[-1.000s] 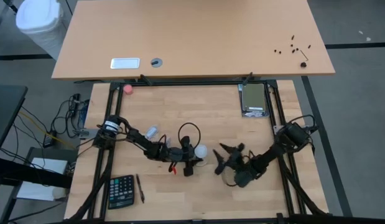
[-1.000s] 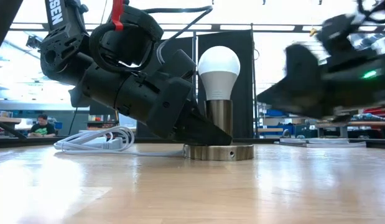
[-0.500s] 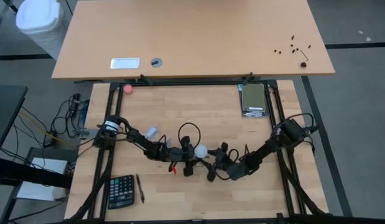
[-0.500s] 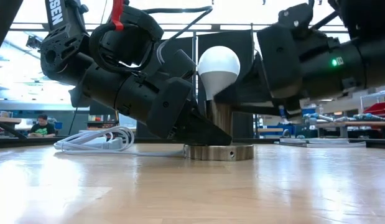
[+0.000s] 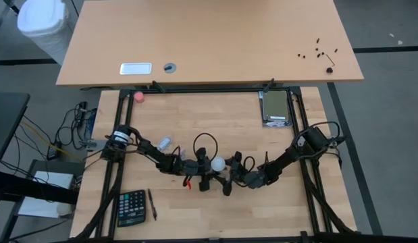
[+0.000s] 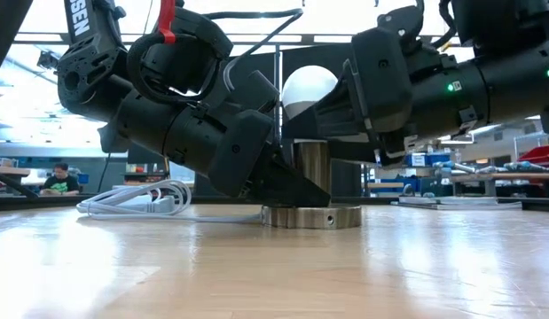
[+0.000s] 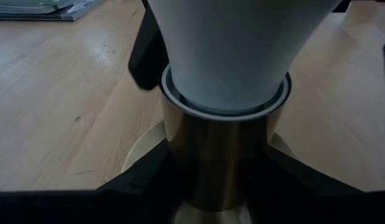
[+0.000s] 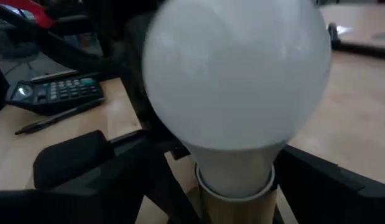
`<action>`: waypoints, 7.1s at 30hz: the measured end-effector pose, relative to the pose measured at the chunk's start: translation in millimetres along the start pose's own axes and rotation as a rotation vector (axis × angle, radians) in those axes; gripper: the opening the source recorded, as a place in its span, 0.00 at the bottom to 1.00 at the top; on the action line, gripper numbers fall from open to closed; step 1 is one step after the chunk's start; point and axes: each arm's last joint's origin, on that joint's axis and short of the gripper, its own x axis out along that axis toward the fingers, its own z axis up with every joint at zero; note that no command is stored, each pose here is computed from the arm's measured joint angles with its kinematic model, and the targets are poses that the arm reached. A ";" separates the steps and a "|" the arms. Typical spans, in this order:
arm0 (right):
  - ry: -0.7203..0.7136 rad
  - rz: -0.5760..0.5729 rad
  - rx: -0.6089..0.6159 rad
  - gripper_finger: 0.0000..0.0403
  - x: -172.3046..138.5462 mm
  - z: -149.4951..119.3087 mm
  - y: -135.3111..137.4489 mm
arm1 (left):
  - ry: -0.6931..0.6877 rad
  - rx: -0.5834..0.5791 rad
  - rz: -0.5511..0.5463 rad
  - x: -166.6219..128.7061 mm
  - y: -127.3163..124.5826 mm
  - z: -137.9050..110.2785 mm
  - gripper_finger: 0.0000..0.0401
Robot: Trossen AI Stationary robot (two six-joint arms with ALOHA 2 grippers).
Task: Screw lightbulb
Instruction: Remove the lightbulb from the lamp
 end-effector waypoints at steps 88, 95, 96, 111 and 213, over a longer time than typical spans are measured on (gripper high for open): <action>-0.137 -0.053 -0.082 0.68 -27.3 2.3 1.9 | 0.007 -0.007 -0.022 0.4 0.0 -0.5 0.49; -0.119 -0.166 -0.018 0.68 -26.0 0.7 16.3 | 0.007 -0.009 -0.026 0.3 -0.3 -0.5 0.49; -0.105 -0.175 -0.015 0.68 -23.9 -0.4 17.6 | 0.007 -0.009 -0.027 0.3 -0.4 -0.4 0.49; -0.058 -0.219 0.011 0.66 -3.8 3.8 18.8 | 0.007 -0.011 -0.028 0.2 -0.5 -0.4 0.49; -0.030 -0.124 -0.075 0.43 -6.0 0.0 24.3 | 0.008 0.012 -0.048 -0.5 -3.2 -0.8 0.49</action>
